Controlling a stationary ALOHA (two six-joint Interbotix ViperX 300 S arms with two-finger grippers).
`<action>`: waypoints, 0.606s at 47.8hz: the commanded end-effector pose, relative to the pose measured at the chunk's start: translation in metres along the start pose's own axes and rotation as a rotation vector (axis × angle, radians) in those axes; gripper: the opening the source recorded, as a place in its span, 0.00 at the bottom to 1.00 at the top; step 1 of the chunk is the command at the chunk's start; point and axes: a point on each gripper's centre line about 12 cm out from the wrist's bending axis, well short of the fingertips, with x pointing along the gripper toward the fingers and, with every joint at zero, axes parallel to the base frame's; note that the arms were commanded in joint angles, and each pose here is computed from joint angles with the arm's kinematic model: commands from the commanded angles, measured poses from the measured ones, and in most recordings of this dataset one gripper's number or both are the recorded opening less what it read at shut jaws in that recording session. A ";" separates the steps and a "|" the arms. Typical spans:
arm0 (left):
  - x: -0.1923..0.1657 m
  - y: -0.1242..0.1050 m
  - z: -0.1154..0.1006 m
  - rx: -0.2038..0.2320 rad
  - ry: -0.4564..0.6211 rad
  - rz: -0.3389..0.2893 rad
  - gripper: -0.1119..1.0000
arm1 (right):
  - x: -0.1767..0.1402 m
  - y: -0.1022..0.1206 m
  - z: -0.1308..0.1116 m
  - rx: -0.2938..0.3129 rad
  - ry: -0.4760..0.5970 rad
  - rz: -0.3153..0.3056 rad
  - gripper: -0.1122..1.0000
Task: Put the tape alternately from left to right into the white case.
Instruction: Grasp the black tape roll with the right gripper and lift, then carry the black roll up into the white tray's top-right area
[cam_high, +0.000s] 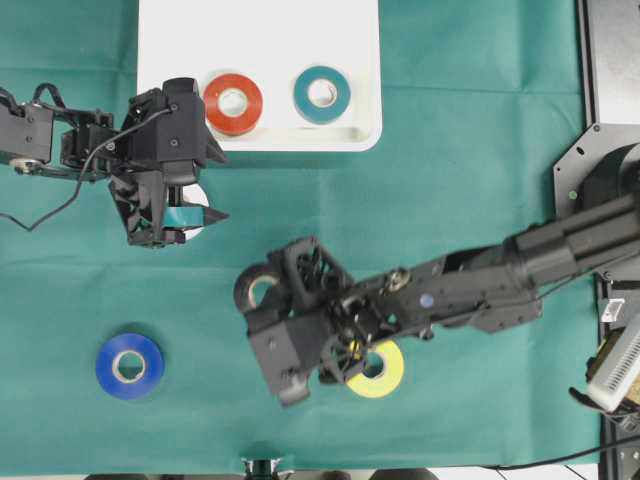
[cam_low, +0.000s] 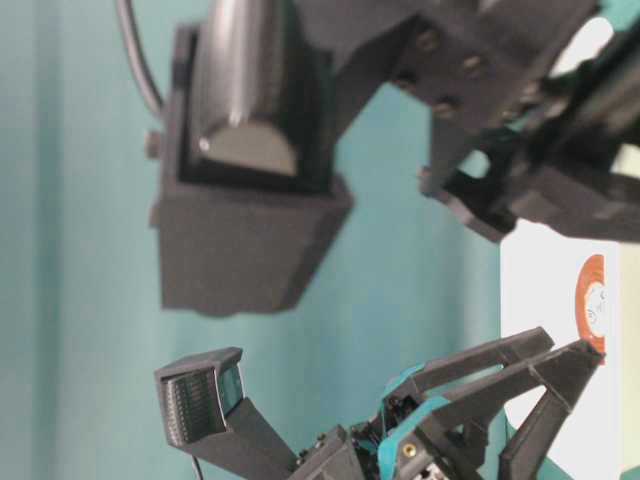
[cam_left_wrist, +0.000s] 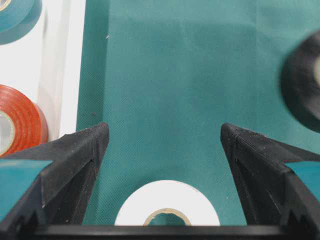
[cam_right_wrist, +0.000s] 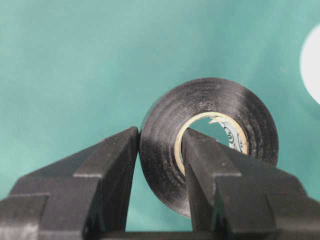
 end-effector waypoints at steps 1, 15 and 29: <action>-0.005 -0.002 0.008 0.001 -0.030 -0.005 0.94 | -0.022 -0.017 0.009 0.028 -0.049 -0.021 0.12; -0.005 -0.003 0.006 0.002 -0.026 -0.007 0.94 | -0.040 -0.070 -0.010 0.094 -0.042 -0.106 0.12; -0.005 -0.003 0.006 0.003 -0.026 -0.007 0.94 | -0.043 -0.118 -0.025 0.143 -0.022 -0.194 0.12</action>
